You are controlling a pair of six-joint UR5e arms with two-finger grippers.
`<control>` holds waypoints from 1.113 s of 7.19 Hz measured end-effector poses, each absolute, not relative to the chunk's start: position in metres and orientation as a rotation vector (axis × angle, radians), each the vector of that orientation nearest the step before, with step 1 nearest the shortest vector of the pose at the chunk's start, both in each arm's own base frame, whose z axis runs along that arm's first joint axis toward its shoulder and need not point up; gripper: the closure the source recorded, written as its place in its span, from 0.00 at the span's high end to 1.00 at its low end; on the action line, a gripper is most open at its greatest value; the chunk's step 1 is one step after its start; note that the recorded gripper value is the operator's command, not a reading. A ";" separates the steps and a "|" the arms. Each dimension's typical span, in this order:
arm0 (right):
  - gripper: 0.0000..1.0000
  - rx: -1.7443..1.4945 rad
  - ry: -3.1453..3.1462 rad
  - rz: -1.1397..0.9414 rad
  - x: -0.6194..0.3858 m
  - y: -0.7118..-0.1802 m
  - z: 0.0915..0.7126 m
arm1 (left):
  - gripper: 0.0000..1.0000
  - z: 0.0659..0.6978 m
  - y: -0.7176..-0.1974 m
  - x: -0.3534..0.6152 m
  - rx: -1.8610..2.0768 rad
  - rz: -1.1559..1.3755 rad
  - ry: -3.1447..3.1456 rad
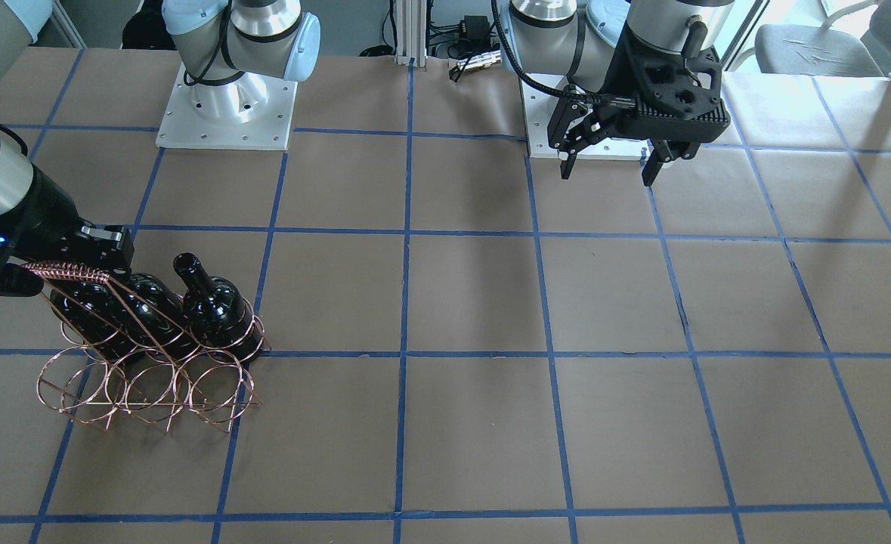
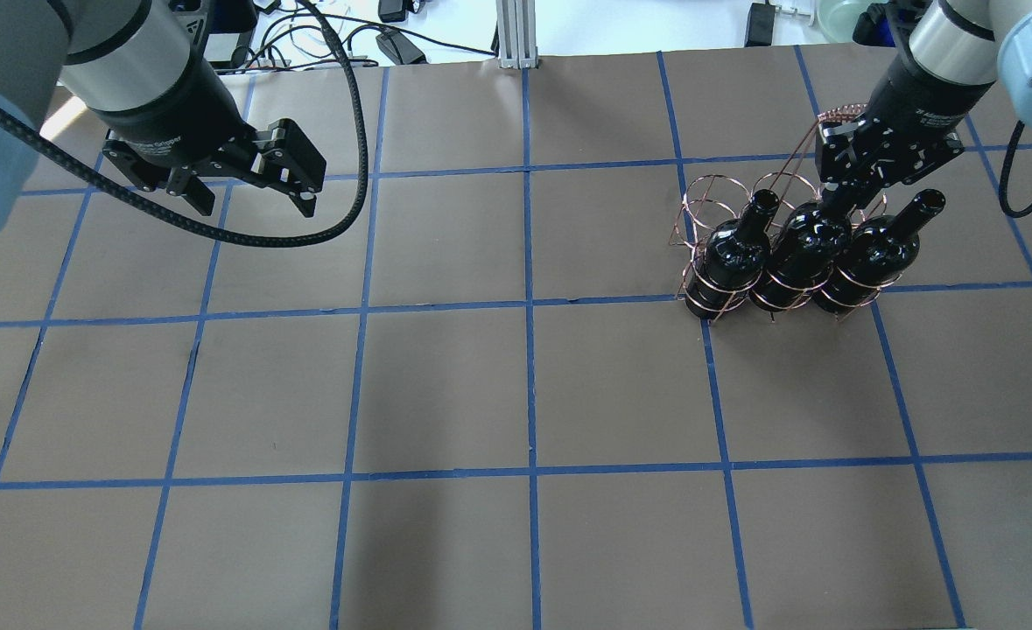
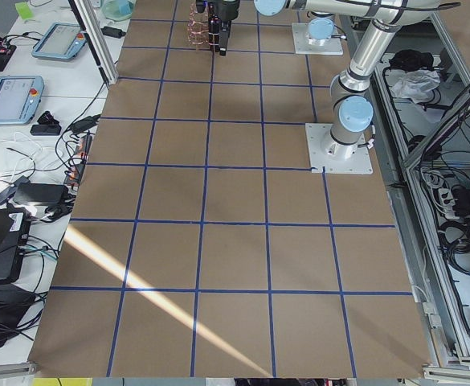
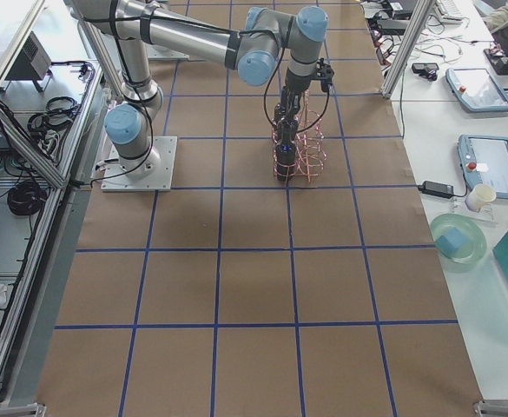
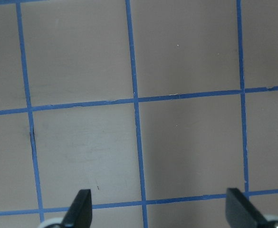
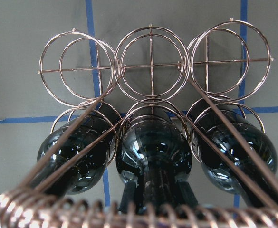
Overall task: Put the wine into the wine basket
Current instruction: 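Lower the bottle into the middle rack slot with the right gripper, then open the right gripper and raise it off the bottle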
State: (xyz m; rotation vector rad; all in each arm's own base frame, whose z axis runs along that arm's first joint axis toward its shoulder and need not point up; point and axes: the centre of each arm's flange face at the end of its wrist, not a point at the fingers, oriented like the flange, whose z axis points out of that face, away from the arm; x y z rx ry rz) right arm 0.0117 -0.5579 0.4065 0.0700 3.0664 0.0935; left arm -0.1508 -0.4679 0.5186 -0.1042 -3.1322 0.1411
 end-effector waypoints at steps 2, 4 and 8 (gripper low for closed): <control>0.58 0.079 3.065 0.116 0.012 -0.557 0.400 | 1.00 0.519 -0.467 -0.150 -0.102 0.142 -3.133; 0.77 0.147 3.066 0.133 0.013 -0.555 0.395 | 1.00 0.520 -0.466 -0.150 -0.102 0.137 -3.134; 0.84 0.112 3.113 0.091 0.041 -0.551 0.451 | 1.00 0.520 -0.465 -0.150 -0.102 0.135 -3.134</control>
